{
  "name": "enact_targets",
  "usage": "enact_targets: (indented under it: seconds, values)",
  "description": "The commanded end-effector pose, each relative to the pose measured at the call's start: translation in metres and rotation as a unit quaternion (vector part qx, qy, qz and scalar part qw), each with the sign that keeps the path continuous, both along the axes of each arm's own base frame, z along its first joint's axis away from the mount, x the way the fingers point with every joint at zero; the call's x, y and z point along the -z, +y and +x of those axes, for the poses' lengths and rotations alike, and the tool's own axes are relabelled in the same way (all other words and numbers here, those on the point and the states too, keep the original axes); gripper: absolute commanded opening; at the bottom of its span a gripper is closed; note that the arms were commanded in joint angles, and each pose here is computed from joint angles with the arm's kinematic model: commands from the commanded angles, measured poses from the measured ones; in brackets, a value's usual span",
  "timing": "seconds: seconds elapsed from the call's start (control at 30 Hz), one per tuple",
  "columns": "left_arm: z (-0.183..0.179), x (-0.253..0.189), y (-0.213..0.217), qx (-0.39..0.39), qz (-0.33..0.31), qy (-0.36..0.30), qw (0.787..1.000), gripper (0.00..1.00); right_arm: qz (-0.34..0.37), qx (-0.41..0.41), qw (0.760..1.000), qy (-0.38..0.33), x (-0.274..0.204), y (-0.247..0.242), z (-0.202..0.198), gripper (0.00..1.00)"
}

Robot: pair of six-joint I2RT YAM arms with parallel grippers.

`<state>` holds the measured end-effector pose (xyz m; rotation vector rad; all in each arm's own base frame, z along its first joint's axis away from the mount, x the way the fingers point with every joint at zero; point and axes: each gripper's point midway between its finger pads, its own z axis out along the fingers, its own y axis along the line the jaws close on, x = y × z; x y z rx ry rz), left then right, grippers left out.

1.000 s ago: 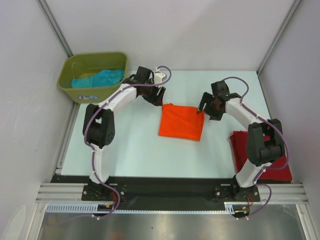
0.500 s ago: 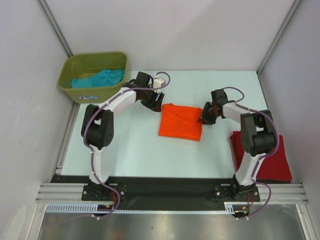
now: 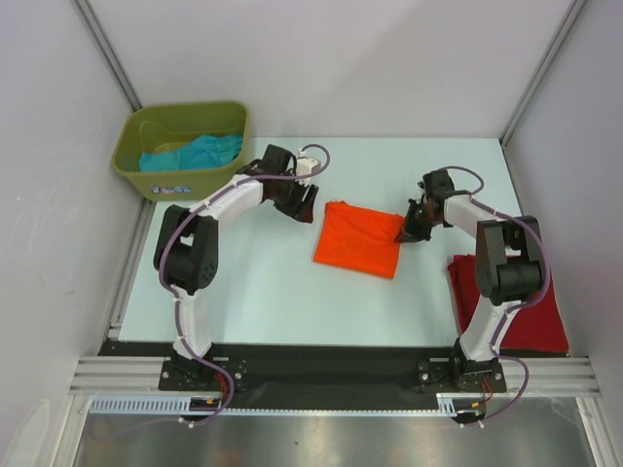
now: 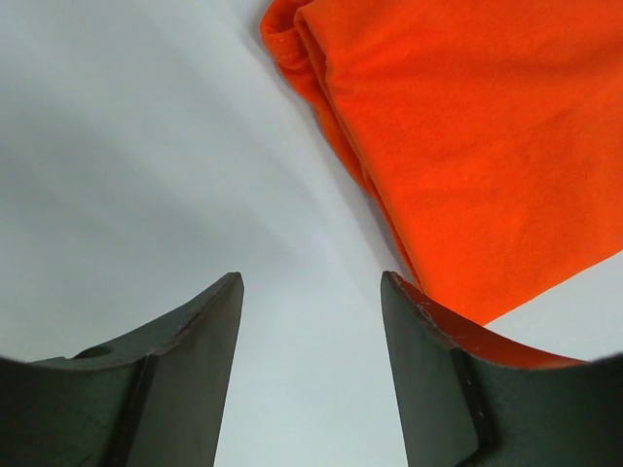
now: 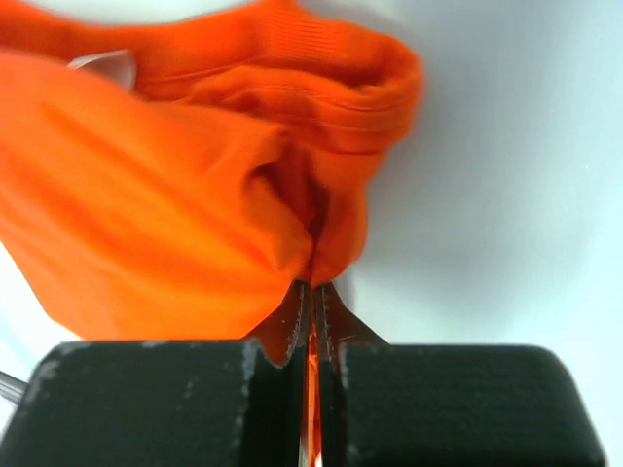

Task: Fold and stack the t-shirts
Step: Neatly place the folded tshirt to the corner

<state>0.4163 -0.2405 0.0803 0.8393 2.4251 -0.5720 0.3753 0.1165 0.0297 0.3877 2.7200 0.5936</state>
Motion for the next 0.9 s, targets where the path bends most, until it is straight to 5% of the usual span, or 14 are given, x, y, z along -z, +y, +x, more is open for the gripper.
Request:
enact_targets:
  seconds: [0.0,0.27,0.47,0.6,0.87]
  values:
    - [-0.003,-0.027,-0.006,-0.001,-0.034,-0.025,0.999,0.63,-0.033,-0.067,0.997,0.018,-0.035,-0.011,-0.024,0.00]
    - [-0.009,-0.040,-0.012,0.011,-0.047,-0.048,0.998,0.63,-0.163,-0.170,0.962,0.142,-0.046,-0.040,-0.090,0.00]
    - [-0.013,-0.052,-0.012,0.015,-0.056,-0.063,0.996,0.63,-0.207,-0.206,0.956,0.041,-0.070,-0.052,-0.061,0.00]
    - [-0.012,-0.063,-0.011,0.018,-0.058,-0.079,0.995,0.63,-0.203,-0.242,0.948,0.024,-0.067,-0.054,-0.086,0.00]
    - [-0.008,-0.072,-0.021,0.026,-0.081,-0.080,0.993,0.62,-0.306,-0.305,0.901,-0.029,-0.096,-0.093,-0.131,0.00]
